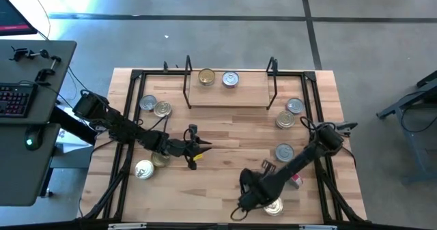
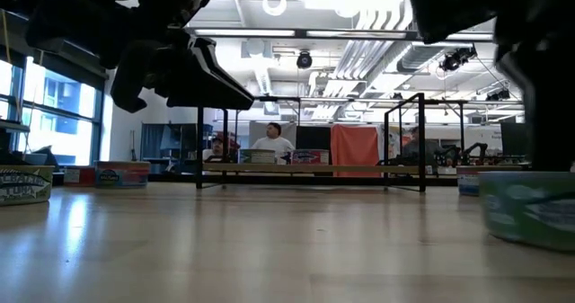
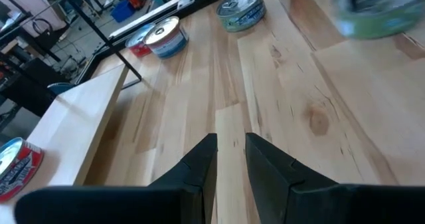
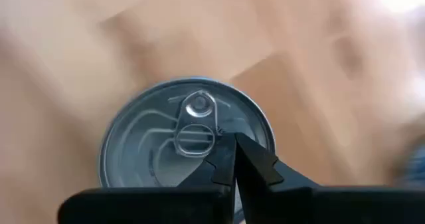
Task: Stack canned seafood by type on shelf
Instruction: Put the red tuna can and align with the other red tuna can on the shelf
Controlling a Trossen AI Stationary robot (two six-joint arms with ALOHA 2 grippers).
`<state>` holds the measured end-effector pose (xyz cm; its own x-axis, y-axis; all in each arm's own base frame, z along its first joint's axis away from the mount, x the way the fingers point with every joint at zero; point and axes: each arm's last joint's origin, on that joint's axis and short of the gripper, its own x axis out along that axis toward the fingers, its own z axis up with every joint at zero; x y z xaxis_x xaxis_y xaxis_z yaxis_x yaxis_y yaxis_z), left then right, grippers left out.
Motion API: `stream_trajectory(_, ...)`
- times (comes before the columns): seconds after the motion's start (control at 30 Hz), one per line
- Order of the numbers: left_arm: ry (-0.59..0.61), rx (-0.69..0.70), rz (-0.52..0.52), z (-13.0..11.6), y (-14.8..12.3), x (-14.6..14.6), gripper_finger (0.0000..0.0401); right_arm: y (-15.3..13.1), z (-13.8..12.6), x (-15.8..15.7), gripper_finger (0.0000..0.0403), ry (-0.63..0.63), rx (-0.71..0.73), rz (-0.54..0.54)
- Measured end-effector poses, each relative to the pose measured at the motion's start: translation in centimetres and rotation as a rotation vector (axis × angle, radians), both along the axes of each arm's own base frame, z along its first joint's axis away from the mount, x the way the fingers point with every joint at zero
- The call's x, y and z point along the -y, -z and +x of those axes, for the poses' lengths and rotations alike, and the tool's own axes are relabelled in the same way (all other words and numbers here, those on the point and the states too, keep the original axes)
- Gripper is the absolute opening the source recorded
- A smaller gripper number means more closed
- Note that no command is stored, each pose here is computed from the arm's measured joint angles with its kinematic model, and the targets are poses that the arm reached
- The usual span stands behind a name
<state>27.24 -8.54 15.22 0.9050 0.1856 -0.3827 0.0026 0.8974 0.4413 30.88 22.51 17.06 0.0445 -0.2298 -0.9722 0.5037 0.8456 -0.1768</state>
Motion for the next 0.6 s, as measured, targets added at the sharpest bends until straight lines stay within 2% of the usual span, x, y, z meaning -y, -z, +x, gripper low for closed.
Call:
stream_trajectory(0.1, -0.001, -0.007, 0.000, 0.0, 0.1, 0.0, 0.0071, -2.6, -1.1, 0.5, 0.0000, 0.040, 0.086, -0.068)
stream_trajectory(0.17, -0.001, -0.007, 0.000, 0.0, 0.1, 0.0, 0.0071, -5.1, -2.2, 0.2, 0.0000, 0.062, 0.157, -0.039)
stream_trajectory(0.23, -0.001, -0.008, 0.001, 0.0, 0.1, 0.0, 0.0071, -6.3, -3.2, -0.6, 0.0000, 0.067, 0.178, 0.029)
stream_trajectory(0.37, -0.012, -0.003, -0.025, 0.0, 0.1, 0.0, 0.0071, -6.8, -4.8, -3.6, 0.0000, -0.020, 0.140, 0.257)
stream_trajectory(0.43, -0.018, 0.001, -0.040, 0.0, 0.1, 0.0, 0.0071, -6.4, -5.6, -5.2, 0.0000, -0.070, 0.099, 0.335)
stream_trajectory(0.5, -0.019, 0.001, -0.041, 0.0, 0.1, 0.0, 0.0071, -5.2, -6.5, -6.6, 0.0000, -0.089, 0.065, 0.326)
stream_trajectory(0.6, -0.018, 0.001, -0.039, 0.0, 0.1, 0.0, 0.0071, -4.0, -6.8, -7.1, 0.0000, -0.053, 0.035, 0.284)
